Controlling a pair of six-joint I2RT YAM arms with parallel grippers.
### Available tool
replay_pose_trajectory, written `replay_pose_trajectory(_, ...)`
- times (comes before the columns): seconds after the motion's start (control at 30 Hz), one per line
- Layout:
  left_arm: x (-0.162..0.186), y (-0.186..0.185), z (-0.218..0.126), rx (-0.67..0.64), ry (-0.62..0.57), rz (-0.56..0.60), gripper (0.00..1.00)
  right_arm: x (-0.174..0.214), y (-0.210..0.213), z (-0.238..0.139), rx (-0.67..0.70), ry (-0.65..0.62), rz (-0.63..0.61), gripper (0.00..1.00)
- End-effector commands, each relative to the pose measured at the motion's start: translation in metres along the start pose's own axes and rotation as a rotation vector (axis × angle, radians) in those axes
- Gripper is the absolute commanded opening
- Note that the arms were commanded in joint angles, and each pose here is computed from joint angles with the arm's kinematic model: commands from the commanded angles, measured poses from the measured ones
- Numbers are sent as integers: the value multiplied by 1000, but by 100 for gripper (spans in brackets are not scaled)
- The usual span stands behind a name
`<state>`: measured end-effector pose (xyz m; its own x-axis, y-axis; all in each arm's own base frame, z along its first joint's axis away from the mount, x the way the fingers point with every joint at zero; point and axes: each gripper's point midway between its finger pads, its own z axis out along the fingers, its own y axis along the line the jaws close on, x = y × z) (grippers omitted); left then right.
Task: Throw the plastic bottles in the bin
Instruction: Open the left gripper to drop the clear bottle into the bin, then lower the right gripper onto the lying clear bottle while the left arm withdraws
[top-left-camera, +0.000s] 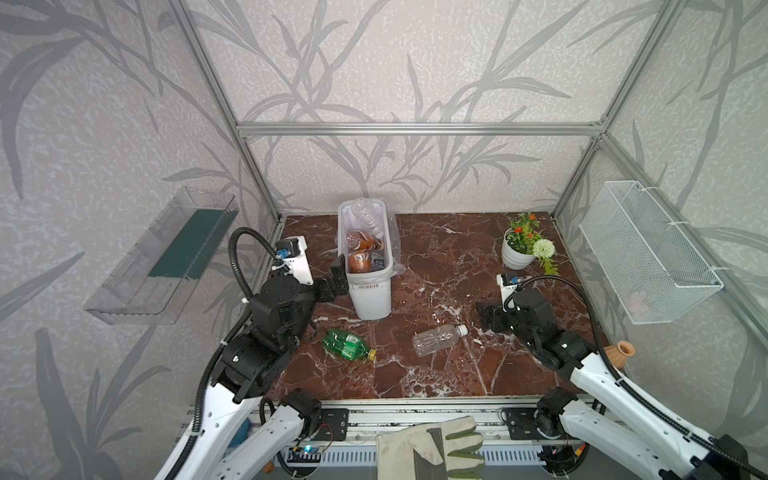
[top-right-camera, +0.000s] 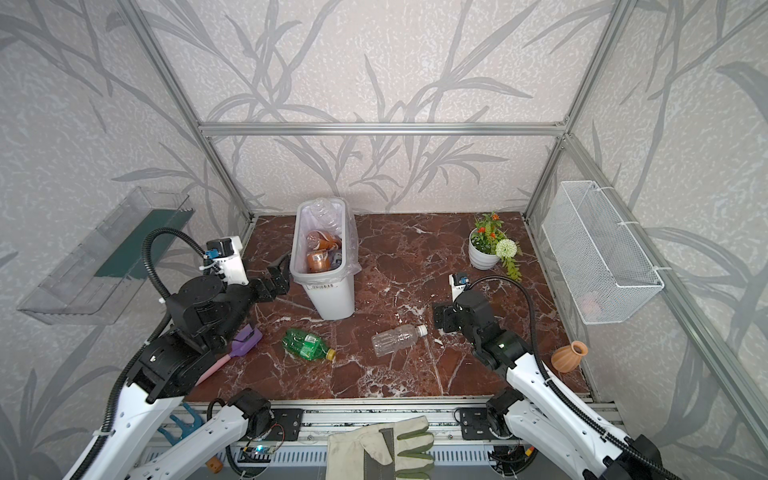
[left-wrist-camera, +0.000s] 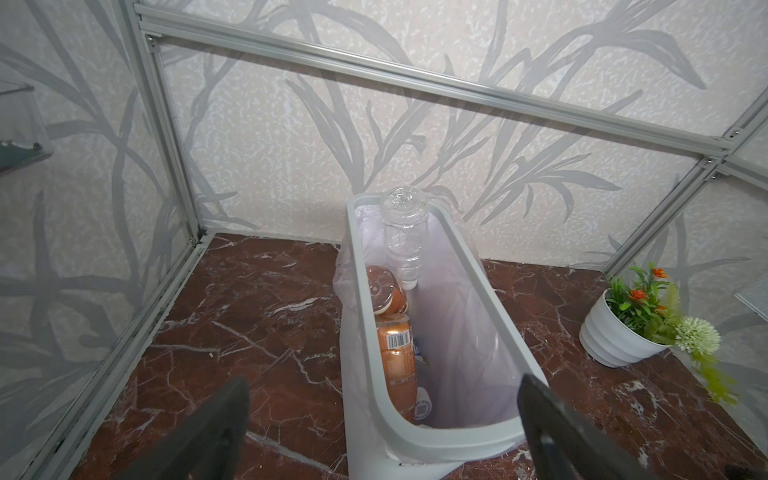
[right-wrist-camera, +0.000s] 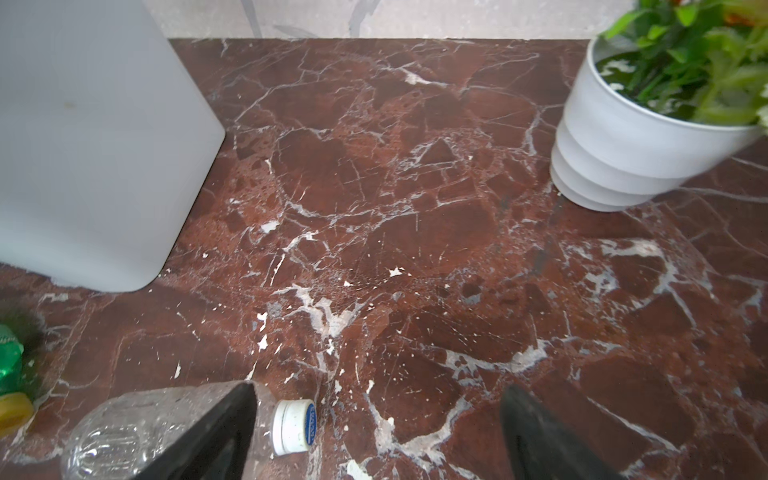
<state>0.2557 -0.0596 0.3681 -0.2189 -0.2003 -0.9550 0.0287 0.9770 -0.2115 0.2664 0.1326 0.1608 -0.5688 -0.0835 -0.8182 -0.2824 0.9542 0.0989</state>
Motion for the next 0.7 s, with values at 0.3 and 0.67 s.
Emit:
replay_pose_trajectory(0.3,49,63,-15,-282,73,-87,99,14,95,6,-343,144,-584,93)
replay_pose_trajectory(0.67,87,96,-19,-412,127,-147,99,57,139,9,-562,338,-841,87)
